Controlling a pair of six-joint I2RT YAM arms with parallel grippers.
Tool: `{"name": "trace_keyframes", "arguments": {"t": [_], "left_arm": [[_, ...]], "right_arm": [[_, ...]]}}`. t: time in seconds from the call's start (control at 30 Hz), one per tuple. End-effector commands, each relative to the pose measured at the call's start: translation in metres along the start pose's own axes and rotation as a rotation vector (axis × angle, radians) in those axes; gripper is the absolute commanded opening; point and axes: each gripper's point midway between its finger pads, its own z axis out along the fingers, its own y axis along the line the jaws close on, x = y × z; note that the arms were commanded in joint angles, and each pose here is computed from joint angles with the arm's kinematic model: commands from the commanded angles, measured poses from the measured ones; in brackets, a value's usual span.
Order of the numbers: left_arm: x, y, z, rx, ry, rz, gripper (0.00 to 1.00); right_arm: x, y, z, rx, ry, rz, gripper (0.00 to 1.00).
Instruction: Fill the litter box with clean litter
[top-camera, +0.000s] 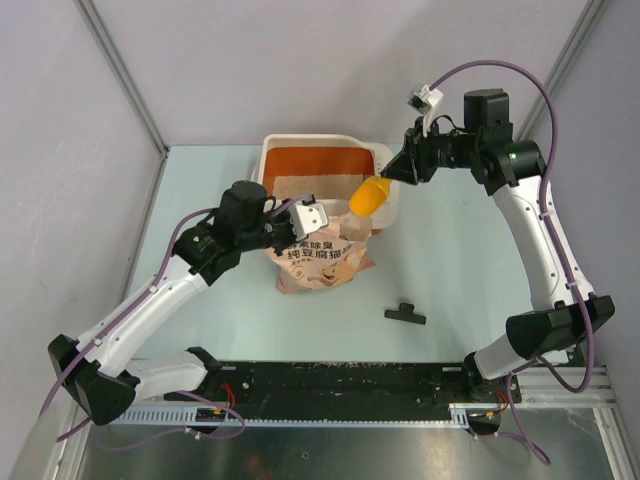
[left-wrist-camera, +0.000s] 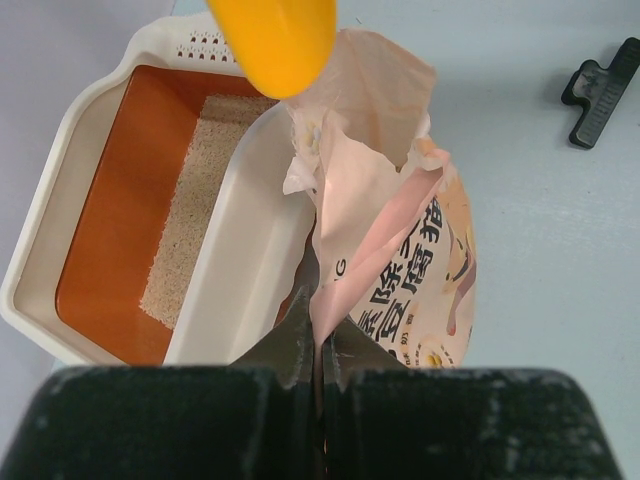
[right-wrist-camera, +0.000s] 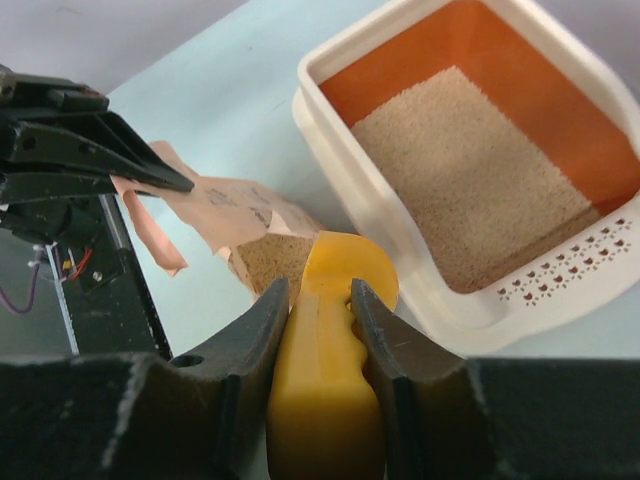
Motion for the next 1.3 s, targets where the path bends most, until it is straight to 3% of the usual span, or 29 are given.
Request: {"name": "trace_keyframes", "arguments": {"t": [0.0,0.23,0.37,0.5,0.53,0.63,0.97,1.27], "left_arm": [[-0.027,0.011,-0.007,-0.037,-0.097,0.000,0.00],[-0.028,0.010,-0.008,-0.035,-0.101,0.001,0.00],[-0.031,0.010,-0.007,-0.029,-0.109,0.001,0.00],[-0.035,0.011,-0.009,-0.030,-0.119,-0.001,0.00],[-0.035,0.010,-0.009,-0.026,-0.119,-0.004,0.00],[-0.036,0.010,-0.009,-0.022,-0.125,-0.008,0.00],[-0.050,0.011,-0.002,0.009,-0.162,-0.011,0.00],[-0.056,0.017,-0.004,-0.010,-0.174,-0.006,0.00]], "right_arm": [[0.009,0.010,0.001,-0.043,0.022,-0.009,0.00],[0.014,0.019,0.003,-0.054,0.038,-0.033,0.00],[0.038,0.019,0.018,-0.017,0.119,-0.063,0.00],[0.059,-0.014,0.039,0.240,0.151,-0.024,0.00],[0.061,-0.029,0.042,0.343,0.121,0.057,0.00],[0.055,-0.037,0.048,0.437,0.033,0.244,0.00],[0.117,-0.038,0.084,0.472,0.132,0.425,0.00],[0.152,-0.040,0.111,0.470,0.180,0.415,0.00]]}}
